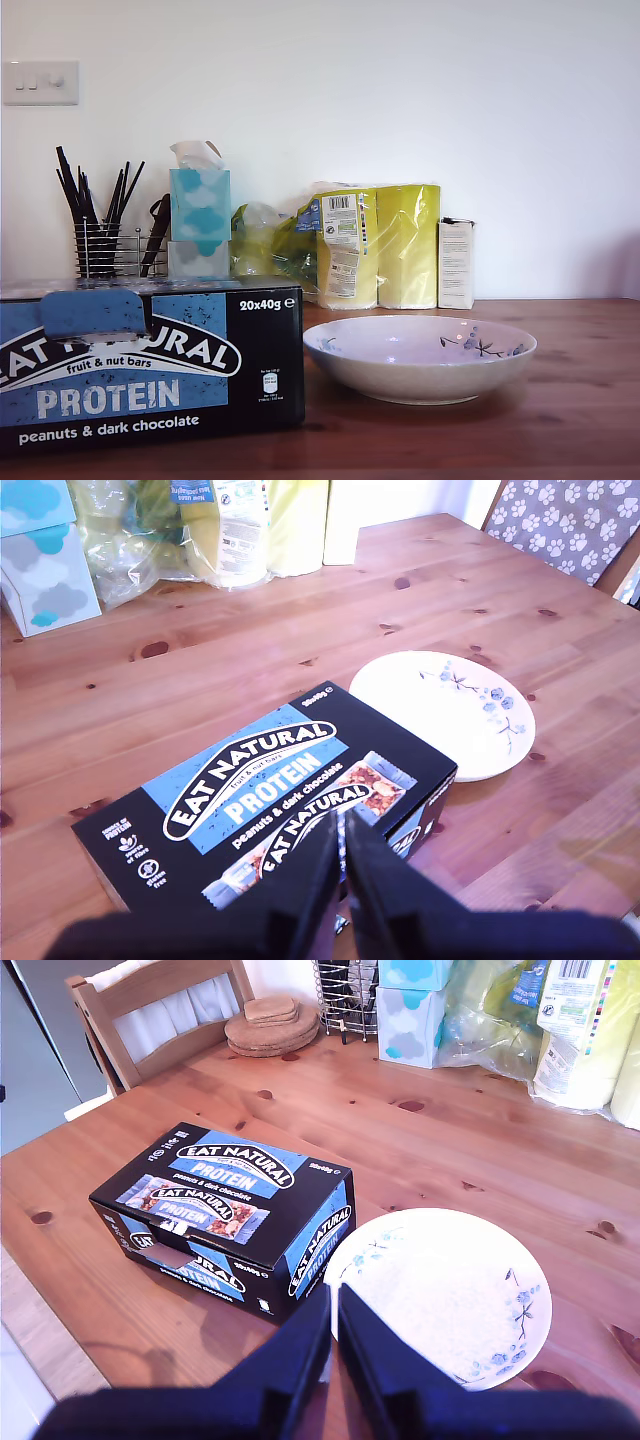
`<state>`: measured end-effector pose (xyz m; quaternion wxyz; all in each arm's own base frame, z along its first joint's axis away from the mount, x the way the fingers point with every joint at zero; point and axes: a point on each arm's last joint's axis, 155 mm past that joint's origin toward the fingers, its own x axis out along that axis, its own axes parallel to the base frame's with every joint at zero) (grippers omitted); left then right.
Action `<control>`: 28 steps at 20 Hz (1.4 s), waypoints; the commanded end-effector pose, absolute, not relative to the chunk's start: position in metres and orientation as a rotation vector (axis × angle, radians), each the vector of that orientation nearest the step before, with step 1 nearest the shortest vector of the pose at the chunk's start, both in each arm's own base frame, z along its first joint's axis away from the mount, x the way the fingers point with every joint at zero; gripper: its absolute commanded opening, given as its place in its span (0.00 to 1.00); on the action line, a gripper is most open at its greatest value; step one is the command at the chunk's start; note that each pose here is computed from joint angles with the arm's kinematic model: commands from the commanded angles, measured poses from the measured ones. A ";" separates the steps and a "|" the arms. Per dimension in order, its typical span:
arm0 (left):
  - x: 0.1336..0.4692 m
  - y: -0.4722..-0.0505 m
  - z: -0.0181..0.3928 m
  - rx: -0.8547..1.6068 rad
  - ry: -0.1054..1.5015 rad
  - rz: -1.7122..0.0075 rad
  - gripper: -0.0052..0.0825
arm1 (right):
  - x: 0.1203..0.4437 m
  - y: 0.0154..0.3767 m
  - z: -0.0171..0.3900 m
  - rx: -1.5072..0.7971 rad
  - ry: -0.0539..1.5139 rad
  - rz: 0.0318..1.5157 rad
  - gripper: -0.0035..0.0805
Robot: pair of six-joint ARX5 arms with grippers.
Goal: Open the carton box of snackbars
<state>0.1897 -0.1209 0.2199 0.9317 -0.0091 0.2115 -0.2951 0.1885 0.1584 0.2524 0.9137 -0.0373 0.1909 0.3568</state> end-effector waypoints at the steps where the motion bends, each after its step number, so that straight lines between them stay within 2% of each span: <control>1: 0.189 -0.121 0.212 -0.007 0.450 -0.609 0.04 | 0.189 0.160 0.254 -0.077 0.388 0.738 0.03; 11: 0.190 -0.121 0.211 0.065 0.433 -0.625 0.04 | 0.189 0.160 0.254 -0.076 0.389 0.742 0.03; 14: 0.193 -0.124 0.206 0.124 0.464 -0.649 0.04 | 0.179 0.173 0.250 -0.070 0.415 0.825 0.03; 19: 0.190 -0.147 0.198 0.344 0.556 -0.844 0.04 | 0.161 0.192 0.216 -0.148 0.561 0.939 0.03; 25: 0.202 -0.172 0.153 0.588 0.705 -0.972 0.04 | 0.153 0.199 0.195 -0.245 0.622 0.988 0.03; 27: 0.206 -0.179 0.138 0.597 0.759 -0.993 0.10 | 0.154 0.199 0.196 -0.264 0.608 0.992 0.03; 28: 0.209 -0.181 0.131 0.592 0.784 -0.993 0.20 | 0.154 0.199 0.196 -0.267 0.607 0.993 0.03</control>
